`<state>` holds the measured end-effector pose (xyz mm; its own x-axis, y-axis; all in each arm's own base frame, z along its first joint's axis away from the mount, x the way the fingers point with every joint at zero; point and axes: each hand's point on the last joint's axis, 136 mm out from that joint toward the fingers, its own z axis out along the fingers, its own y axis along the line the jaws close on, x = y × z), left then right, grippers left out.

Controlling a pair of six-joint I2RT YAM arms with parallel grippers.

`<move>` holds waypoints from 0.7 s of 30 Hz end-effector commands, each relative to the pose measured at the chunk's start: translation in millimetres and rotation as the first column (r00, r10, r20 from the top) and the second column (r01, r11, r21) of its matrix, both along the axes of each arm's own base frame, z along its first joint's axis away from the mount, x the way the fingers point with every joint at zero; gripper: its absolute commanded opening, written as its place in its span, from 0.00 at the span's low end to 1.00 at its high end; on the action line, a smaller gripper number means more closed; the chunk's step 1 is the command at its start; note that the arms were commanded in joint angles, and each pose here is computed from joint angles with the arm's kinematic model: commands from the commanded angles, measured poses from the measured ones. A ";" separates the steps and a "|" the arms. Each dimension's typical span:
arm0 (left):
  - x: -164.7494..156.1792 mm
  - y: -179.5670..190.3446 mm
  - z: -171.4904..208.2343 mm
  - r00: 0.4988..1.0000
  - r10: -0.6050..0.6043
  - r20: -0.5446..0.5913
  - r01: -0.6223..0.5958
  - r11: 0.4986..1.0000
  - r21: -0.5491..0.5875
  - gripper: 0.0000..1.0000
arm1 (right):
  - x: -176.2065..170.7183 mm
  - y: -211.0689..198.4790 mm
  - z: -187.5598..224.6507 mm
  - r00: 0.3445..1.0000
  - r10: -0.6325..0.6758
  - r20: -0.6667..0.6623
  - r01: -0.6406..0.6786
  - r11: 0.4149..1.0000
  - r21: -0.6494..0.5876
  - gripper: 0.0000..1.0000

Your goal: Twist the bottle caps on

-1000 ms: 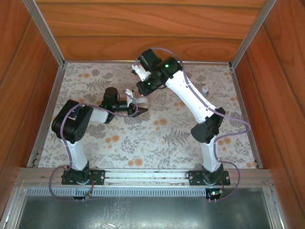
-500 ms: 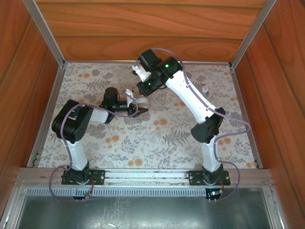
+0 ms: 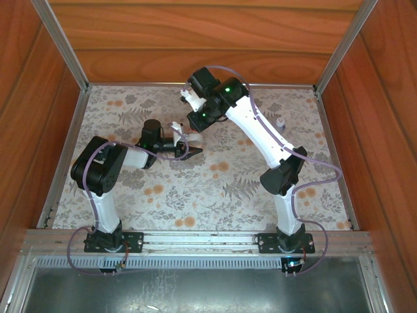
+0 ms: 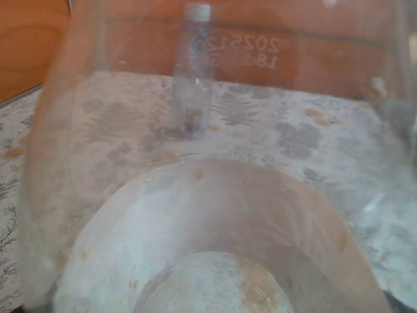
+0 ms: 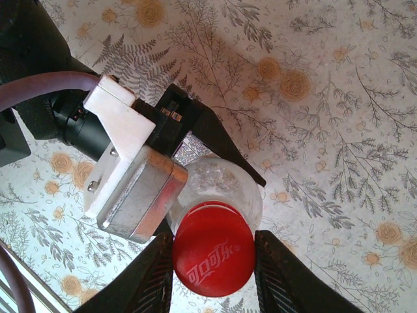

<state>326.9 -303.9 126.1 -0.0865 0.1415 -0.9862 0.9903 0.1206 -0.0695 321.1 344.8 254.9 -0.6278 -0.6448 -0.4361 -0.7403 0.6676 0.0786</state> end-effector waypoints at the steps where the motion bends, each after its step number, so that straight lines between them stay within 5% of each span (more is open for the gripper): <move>1: -12.9 -0.2 -32.9 0.988 -0.019 -0.153 0.027 0.998 0.049 0.59 | -7.2 4.9 -5.6 0.999 0.016 -0.028 -0.016 1.000 -0.016 0.37; 21: -14.3 -0.2 -32.9 0.989 -0.028 -0.146 0.035 0.998 0.048 0.59 | -10.2 5.5 -10.8 0.997 0.009 -0.072 -0.011 1.000 -0.029 0.41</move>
<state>326.9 -304.0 126.2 -0.0853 0.1408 -0.9863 0.9907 0.1175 -0.0689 320.7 345.5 252.1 -0.6400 -0.6500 -0.4098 -0.7366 0.6708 0.0862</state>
